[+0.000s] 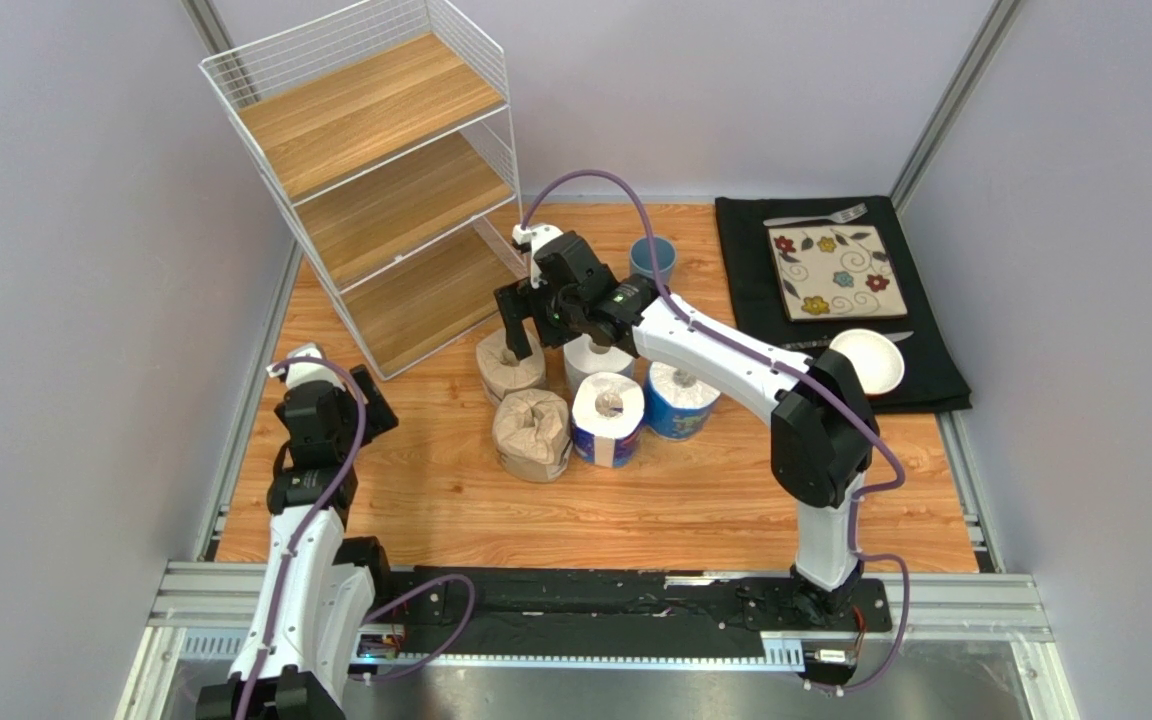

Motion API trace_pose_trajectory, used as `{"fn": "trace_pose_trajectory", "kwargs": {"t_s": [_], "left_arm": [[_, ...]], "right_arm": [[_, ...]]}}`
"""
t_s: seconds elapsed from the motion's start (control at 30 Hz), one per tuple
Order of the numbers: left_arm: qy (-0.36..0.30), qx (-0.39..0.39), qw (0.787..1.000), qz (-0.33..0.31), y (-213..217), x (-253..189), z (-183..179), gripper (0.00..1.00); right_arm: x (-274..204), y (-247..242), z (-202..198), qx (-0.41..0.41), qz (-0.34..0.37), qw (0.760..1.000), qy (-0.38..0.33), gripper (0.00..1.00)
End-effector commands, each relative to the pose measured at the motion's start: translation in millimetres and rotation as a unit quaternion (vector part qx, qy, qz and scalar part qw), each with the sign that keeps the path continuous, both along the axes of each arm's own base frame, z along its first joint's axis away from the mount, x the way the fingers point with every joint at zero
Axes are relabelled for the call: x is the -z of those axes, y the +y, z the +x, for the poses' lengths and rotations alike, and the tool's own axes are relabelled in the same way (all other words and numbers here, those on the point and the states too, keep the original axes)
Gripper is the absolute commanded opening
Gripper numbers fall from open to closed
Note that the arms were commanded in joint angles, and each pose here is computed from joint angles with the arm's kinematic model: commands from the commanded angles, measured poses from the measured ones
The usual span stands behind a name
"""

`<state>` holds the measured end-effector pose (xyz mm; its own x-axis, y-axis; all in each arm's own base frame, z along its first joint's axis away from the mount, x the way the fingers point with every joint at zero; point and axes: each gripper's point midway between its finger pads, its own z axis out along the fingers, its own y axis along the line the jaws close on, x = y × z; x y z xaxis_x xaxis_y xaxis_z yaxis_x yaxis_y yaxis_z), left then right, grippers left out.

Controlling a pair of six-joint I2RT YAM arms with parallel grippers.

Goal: Place and organize the paper towels onto the shelf

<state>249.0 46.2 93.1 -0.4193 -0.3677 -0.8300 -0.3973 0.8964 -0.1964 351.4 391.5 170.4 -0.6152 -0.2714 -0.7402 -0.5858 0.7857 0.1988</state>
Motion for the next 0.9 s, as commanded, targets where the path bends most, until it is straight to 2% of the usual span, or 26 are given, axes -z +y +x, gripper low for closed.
{"fn": "trace_pose_trajectory", "kwargs": {"t_s": [0.0,0.87], "left_arm": [[-0.001,0.002,1.0,-0.006,-1,1,-1,0.91],[0.002,-0.006,1.0,-0.013,-1,4,-1,0.91]], "right_arm": [[-1,7,3,0.012,0.007,1.0,0.003,0.9],[21,19,3,0.002,0.004,0.999,0.035,0.82]]}}
